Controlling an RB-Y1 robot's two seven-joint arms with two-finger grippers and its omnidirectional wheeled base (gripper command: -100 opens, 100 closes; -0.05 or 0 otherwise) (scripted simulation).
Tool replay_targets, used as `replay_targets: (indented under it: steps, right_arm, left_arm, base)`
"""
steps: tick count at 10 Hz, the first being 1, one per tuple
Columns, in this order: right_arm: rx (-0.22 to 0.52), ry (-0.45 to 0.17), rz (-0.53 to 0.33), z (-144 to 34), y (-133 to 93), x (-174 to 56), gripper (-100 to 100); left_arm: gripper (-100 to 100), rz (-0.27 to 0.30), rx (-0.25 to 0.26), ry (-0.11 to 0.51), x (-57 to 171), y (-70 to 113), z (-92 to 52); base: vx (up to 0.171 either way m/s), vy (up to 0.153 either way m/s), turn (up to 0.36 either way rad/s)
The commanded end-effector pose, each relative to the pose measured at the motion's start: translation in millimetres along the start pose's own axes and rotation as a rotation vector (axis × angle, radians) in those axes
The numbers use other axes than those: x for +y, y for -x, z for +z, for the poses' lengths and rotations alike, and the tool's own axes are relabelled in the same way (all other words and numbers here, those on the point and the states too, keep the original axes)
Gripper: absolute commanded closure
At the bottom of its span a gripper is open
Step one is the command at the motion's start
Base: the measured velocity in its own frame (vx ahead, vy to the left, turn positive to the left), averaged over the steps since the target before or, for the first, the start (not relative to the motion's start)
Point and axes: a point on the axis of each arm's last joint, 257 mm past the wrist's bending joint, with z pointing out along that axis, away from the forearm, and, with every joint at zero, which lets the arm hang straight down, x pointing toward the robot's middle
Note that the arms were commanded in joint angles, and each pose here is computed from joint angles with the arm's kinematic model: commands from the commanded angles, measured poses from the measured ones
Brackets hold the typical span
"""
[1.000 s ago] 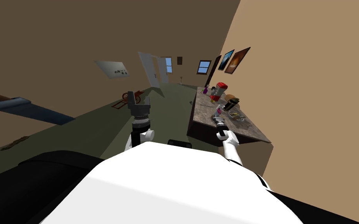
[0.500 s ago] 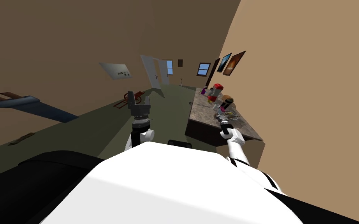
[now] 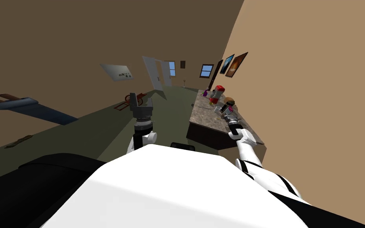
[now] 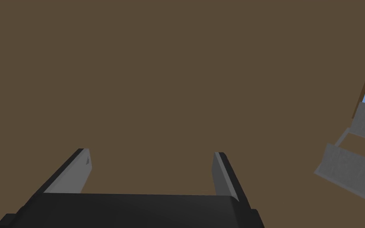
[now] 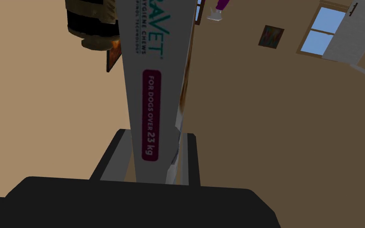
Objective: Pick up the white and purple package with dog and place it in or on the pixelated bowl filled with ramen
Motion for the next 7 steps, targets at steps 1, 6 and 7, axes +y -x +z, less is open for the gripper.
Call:
replay_targets:
  steps: [1, 6, 7]
  right_arm:
    - [-0.012, -0.010, 0.012, 3.1, 14.6, -12.1, 100]
    - [-0.045, -0.032, 0.039, 11.6, 54.0, -47.1, 100]
    - [-0.050, -0.036, 0.044, 12.6, 60.4, -52.3, 100]
  left_arm:
    - [0, 0.000, 0.000, 0.000, 0.0, 0.0, 0.0]
    - [0, 0.000, 0.000, 0.000, 0.0, 0.0, 0.0]
    - [0, 0.000, 0.000, 0.000, 0.0, 0.0, 0.0]
  base:
    - [0.077, -0.149, -0.006]
    - [0.072, -0.117, -0.005]
    - [0.050, -0.078, -0.008]
